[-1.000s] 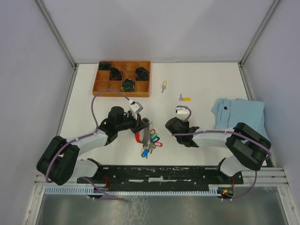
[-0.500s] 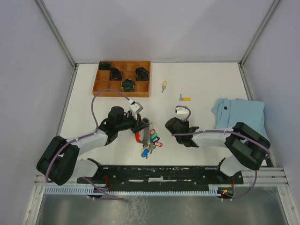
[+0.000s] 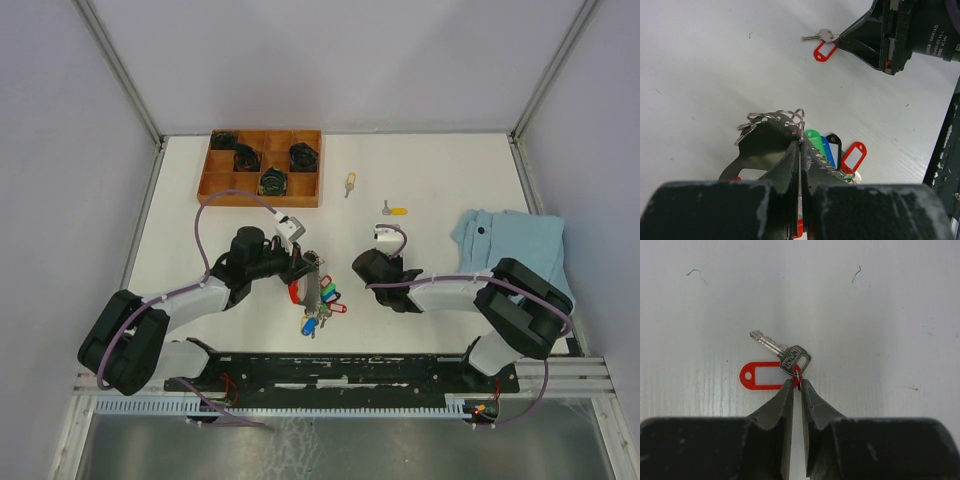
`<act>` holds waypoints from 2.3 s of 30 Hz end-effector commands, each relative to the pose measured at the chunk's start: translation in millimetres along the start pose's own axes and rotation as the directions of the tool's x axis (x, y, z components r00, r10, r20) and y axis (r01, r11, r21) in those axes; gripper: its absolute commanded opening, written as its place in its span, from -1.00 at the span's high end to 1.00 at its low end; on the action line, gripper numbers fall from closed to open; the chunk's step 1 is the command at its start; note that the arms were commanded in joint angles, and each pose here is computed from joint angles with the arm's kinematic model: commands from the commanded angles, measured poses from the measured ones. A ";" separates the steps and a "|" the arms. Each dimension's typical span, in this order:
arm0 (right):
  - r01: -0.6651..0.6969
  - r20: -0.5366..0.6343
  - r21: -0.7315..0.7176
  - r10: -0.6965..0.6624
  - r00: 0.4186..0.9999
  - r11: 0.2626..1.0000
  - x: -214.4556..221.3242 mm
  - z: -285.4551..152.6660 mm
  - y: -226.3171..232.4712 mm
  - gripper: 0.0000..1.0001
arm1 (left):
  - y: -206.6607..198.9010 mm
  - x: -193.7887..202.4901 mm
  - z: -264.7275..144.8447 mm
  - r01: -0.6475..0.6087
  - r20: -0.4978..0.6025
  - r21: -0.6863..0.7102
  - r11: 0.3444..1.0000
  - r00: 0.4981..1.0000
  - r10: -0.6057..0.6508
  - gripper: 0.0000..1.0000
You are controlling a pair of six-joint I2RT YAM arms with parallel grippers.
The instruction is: Put the keys on the keyring
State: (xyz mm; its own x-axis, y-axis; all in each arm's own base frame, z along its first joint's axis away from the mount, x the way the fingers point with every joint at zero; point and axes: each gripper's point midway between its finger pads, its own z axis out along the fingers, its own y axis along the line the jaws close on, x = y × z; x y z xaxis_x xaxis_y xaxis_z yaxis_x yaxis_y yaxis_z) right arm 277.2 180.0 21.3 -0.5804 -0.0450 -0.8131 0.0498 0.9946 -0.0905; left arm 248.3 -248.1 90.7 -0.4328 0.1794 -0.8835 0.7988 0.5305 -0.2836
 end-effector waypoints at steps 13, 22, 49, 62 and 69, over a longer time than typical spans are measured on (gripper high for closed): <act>-0.012 0.032 0.014 0.012 0.999 1.000 -4.7 3.5 -5.0 0.74 | -7.5 -26.8 1.4 -0.078 0.061 0.041 0.996 0.995 0.075 0.95; 0.003 0.020 0.020 -0.003 1.000 1.000 1.1 6.1 -6.4 0.76 | -7.9 -27.7 0.1 -0.080 0.063 0.040 0.996 0.995 0.077 0.95; 0.343 -0.523 -0.410 -0.526 0.671 0.845 -10.2 -136.0 -20.6 0.99 | -8.3 -39.9 -9.6 -0.127 0.085 0.010 0.992 0.988 0.126 0.95; 0.412 -0.548 -0.508 -0.653 0.523 0.756 16.8 -62.0 29.6 0.99 | -10.0 -39.2 -11.4 -0.126 0.092 0.013 0.992 0.988 0.124 0.95; 0.424 -0.473 -0.528 -0.670 0.572 0.736 7.2 -35.6 56.3 0.83 | -8.4 -39.1 -7.8 -0.121 0.091 0.014 0.993 0.989 0.119 0.95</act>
State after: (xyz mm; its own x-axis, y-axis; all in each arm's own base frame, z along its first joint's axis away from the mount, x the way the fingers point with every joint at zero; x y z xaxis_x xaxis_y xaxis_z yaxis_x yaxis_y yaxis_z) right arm 224.1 217.7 26.5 -0.7834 -0.6207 -0.0320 -0.6132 0.7802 -0.1238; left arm 240.9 -245.5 105.8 -0.4115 0.1808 -0.8933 0.8132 0.5153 -0.2703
